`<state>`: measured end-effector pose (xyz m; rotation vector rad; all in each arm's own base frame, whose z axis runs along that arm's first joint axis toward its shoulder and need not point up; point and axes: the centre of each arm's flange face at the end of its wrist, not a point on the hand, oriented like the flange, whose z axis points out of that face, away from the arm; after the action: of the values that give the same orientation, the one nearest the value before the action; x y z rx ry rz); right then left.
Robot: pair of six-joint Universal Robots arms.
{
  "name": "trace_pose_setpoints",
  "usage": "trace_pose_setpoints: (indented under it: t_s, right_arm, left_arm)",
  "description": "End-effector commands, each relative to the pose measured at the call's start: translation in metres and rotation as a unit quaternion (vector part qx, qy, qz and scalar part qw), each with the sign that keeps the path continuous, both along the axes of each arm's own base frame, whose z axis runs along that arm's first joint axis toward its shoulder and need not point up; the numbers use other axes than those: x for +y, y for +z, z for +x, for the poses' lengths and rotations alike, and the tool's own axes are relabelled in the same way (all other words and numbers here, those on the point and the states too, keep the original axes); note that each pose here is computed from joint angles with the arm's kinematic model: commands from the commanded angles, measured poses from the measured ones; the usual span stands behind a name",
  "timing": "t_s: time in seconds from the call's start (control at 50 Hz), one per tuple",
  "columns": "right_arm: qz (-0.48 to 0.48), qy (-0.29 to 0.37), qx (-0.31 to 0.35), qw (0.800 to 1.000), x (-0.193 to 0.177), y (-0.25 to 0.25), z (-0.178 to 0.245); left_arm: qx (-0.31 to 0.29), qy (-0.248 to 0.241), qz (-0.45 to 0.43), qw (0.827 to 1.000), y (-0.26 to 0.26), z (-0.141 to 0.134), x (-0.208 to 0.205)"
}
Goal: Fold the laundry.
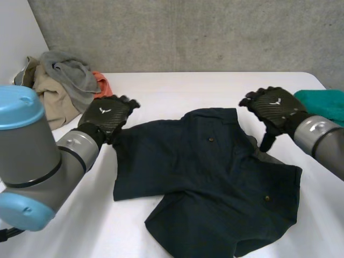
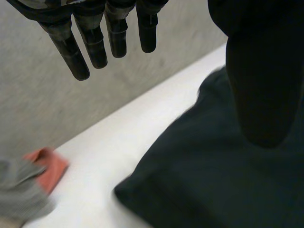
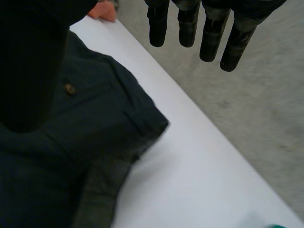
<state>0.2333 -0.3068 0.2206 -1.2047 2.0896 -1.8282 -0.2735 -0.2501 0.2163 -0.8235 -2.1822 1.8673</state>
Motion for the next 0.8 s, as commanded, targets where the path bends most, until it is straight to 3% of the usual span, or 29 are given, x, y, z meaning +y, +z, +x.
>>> trace_pose_setpoints:
  t_s: [0.02,0.18,0.34,0.54,0.8]
  right_arm:
    - [0.034,0.009,-0.044,0.998,-0.033,-0.005,0.028]
    - [0.015,0.019,-0.065,0.998,-0.079,-0.030,0.056]
    - [-0.014,-0.001,-0.066,0.998,-0.123,-0.074,0.072]
    - [-0.029,-0.006,-0.069,0.997,-0.140,-0.097,0.075]
    - [-0.024,0.021,-0.072,0.997,-0.139,-0.112,0.082]
  left_arm:
    - [-0.082,0.009,-0.029,0.996,-0.023,-0.010,-0.033]
    - [-0.085,0.017,-0.045,0.995,-0.044,-0.021,-0.090]
    - [-0.077,-0.029,-0.022,0.996,-0.070,-0.030,-0.121]
    - [-0.085,-0.061,0.043,0.994,-0.103,-0.029,-0.139]
    - [-0.086,-0.045,0.037,0.995,-0.106,-0.026,-0.150]
